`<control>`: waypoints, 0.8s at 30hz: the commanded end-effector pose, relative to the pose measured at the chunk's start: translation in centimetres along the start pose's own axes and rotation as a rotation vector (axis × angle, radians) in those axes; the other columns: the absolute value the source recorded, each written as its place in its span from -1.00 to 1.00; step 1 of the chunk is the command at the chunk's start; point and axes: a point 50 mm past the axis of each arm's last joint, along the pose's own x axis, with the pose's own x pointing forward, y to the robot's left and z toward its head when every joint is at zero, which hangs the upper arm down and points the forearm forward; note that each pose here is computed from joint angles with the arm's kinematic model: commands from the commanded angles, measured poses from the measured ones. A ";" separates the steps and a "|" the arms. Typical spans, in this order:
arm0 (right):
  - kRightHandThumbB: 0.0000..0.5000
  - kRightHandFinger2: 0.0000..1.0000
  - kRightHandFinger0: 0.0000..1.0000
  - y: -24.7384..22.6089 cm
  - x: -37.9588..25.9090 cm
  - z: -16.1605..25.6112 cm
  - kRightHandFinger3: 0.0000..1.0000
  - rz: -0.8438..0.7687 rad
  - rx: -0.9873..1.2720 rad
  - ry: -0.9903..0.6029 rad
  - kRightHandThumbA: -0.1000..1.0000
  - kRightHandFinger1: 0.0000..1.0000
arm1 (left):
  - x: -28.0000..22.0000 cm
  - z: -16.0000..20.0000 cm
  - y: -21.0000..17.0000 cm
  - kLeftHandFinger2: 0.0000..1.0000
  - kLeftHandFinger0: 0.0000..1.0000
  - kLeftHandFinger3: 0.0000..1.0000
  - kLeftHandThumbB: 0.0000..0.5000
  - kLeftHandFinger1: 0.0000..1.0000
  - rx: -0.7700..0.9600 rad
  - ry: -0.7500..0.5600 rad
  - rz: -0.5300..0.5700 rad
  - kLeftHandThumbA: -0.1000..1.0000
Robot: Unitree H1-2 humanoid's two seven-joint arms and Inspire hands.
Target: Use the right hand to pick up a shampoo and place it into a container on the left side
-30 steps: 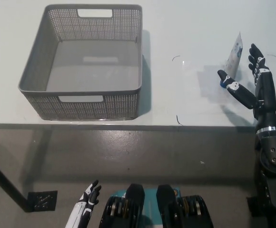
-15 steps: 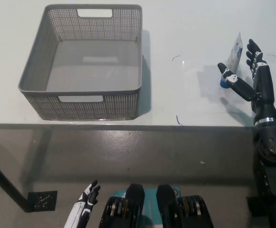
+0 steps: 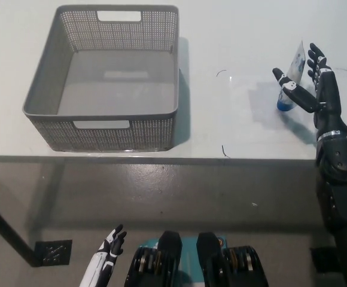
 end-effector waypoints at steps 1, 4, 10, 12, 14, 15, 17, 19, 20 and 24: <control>0.29 1.00 1.00 -0.9 2.6 3.6 1.00 -0.048 0.015 -0.098 0.70 1.00 | 0.3 1.0 0.3 1.00 1.00 1.00 -0.43 1.00 0.006 -0.063 0.002 1.00; 0.31 1.00 1.00 -1.0 3.0 3.5 1.00 -0.050 0.012 -0.093 0.69 1.00 | 0.3 1.0 0.3 1.00 1.00 1.00 -0.46 1.00 0.011 -0.068 0.004 1.00; 0.39 1.00 1.00 -1.2 3.4 3.1 1.00 -0.052 0.010 -0.071 0.70 1.00 | 0.3 1.0 0.3 1.00 1.00 1.00 -0.40 1.00 0.006 -0.069 0.000 1.00; 0.45 1.00 1.00 -1.4 3.7 3.0 1.00 -0.056 -0.010 -0.060 0.74 1.00 | 0.3 1.1 0.3 1.00 1.00 1.00 -0.42 1.00 0.005 -0.070 -0.002 1.00; 0.39 1.00 1.00 -1.5 4.0 2.9 1.00 -0.055 -0.009 -0.052 0.71 1.00 | 0.5 1.1 0.3 1.00 1.00 1.00 -0.44 1.00 0.005 -0.072 -0.008 1.00; 0.37 1.00 1.00 -1.5 4.2 2.8 1.00 -0.053 -0.005 -0.045 0.68 1.00 | 0.5 1.1 0.2 1.00 1.00 1.00 -0.43 1.00 0.004 -0.071 -0.009 1.00; 0.39 1.00 1.00 -1.3 4.4 2.5 1.00 -0.049 -0.018 -0.019 0.69 1.00 | 0.5 1.0 0.2 1.00 1.00 1.00 -0.43 1.00 0.008 -0.071 -0.010 1.00; 0.43 1.00 1.00 -1.1 4.7 2.2 1.00 -0.047 -0.023 -0.006 0.66 1.00 | 0.5 1.0 0.1 1.00 1.00 1.00 -0.41 1.00 0.011 -0.073 -0.014 1.00; 0.43 1.00 1.00 -1.0 4.7 2.1 1.00 -0.046 -0.022 -0.002 0.65 1.00 | 0.5 1.0 0.2 1.00 1.00 1.00 -0.40 1.00 0.013 -0.073 -0.014 1.00; 0.42 1.00 1.00 -0.8 5.1 1.4 1.00 -0.028 -0.035 0.030 0.66 1.00 | 0.8 1.2 0.1 1.00 1.00 1.00 -0.38 1.00 0.015 -0.078 -0.018 1.00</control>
